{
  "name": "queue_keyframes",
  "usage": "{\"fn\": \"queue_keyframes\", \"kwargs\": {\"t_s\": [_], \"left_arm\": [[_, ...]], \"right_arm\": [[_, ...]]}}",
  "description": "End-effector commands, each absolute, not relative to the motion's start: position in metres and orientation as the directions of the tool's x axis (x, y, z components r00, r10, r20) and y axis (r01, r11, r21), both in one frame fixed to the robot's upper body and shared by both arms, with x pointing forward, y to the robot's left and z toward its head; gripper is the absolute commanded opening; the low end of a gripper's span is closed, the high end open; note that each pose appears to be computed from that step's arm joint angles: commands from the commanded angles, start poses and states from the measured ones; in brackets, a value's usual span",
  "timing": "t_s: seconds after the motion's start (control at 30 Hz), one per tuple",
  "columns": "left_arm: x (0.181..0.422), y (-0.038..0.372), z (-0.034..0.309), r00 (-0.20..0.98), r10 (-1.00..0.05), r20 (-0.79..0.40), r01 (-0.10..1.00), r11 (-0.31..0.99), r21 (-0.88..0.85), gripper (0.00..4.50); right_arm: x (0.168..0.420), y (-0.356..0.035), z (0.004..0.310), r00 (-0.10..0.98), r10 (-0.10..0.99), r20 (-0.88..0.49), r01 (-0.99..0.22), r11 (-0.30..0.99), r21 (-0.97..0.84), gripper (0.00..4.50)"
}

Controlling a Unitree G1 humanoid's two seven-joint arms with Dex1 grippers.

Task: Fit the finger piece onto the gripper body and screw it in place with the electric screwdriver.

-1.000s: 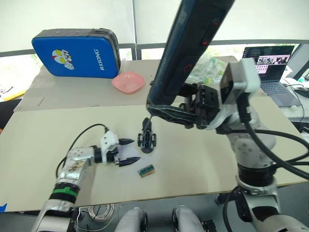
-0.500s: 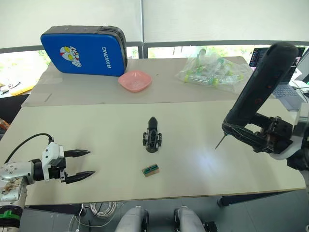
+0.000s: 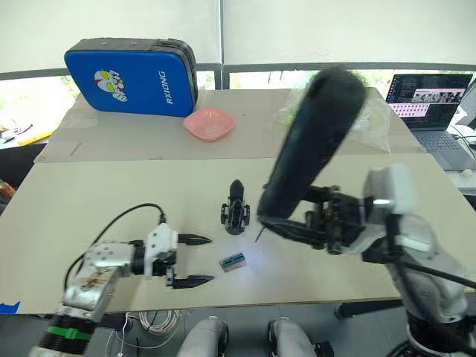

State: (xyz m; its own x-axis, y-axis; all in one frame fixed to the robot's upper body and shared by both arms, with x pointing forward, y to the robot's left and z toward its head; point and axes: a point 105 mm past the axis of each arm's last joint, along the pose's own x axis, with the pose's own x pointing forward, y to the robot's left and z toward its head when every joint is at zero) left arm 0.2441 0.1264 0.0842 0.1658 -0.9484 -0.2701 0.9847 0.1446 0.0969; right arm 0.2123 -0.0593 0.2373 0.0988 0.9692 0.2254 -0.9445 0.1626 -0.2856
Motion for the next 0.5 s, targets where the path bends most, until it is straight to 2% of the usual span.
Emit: {"fn": "queue_keyframes", "kwargs": {"t_s": [0.03, 0.3, 0.5], "left_arm": [[0.243, 0.106, 0.076, 0.146, -0.943, -0.298, 0.985, 0.111, 0.132, 4.47], [0.248, 0.089, 0.053, 0.163, -0.929, -0.332, 0.984, 0.131, 0.117, 4.47], [0.253, 0.101, 0.047, 0.205, -0.927, -0.314, 0.978, 0.178, 0.112, 4.47]], "right_arm": [[0.213, -0.046, 0.238, 0.03, 0.966, 0.258, -0.933, 0.12, -0.34, 1.96], [0.227, -0.031, 0.221, 0.009, 0.967, 0.254, -0.93, 0.102, -0.353, 1.96], [0.23, -0.029, 0.212, -0.014, 0.974, 0.228, -0.937, 0.067, -0.343, 1.96]]}}
